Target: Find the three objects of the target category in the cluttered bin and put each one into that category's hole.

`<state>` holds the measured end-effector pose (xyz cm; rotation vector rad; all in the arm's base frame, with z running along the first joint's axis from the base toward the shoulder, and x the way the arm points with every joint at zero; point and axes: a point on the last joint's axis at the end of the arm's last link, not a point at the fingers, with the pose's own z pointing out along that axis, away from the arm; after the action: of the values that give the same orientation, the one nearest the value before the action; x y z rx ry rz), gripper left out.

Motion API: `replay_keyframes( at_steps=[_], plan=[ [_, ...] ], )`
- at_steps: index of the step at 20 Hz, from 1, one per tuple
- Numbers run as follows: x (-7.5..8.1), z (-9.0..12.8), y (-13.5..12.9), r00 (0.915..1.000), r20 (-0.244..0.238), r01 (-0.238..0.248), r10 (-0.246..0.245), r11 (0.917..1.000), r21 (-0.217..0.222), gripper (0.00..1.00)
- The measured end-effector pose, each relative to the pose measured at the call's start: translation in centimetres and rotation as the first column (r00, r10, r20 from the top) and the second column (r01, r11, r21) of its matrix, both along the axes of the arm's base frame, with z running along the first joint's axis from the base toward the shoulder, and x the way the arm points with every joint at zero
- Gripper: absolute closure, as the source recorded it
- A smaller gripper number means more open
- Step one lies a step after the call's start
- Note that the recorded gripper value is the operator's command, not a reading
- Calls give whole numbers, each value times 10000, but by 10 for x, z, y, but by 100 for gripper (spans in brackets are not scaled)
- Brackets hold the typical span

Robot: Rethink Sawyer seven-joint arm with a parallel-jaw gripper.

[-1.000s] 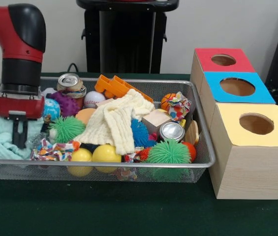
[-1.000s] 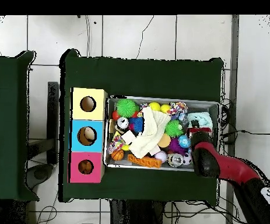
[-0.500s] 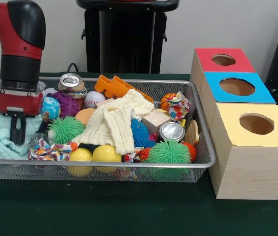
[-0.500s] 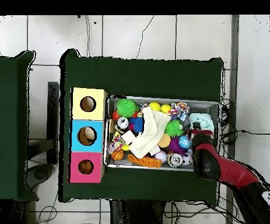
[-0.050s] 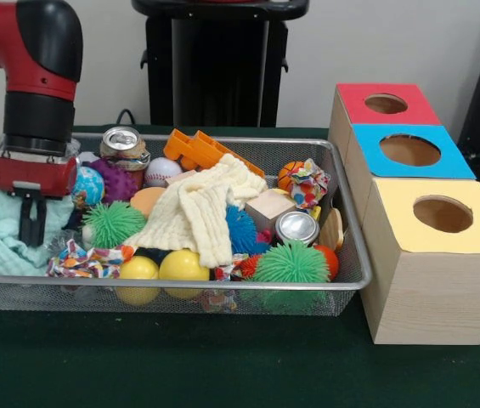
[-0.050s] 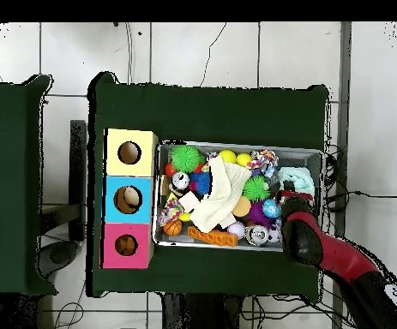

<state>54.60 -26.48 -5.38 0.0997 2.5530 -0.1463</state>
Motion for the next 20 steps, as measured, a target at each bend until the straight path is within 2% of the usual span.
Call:
replay_keyframes(
  at_steps=[6, 9, 16, 20],
  plan=[
    [-4, 2, 8, 9996, 3, 269, -269, 9996, 34, 100],
    [-8, 5, 14, 9990, -123, 425, -422, 9989, 195, 100],
    [-43, 8, 31, 9920, -877, 970, -912, 9932, 643, 100],
    [-52, 16, 31, 9865, -1078, 1310, -1232, 9890, 683, 100]
  ],
)
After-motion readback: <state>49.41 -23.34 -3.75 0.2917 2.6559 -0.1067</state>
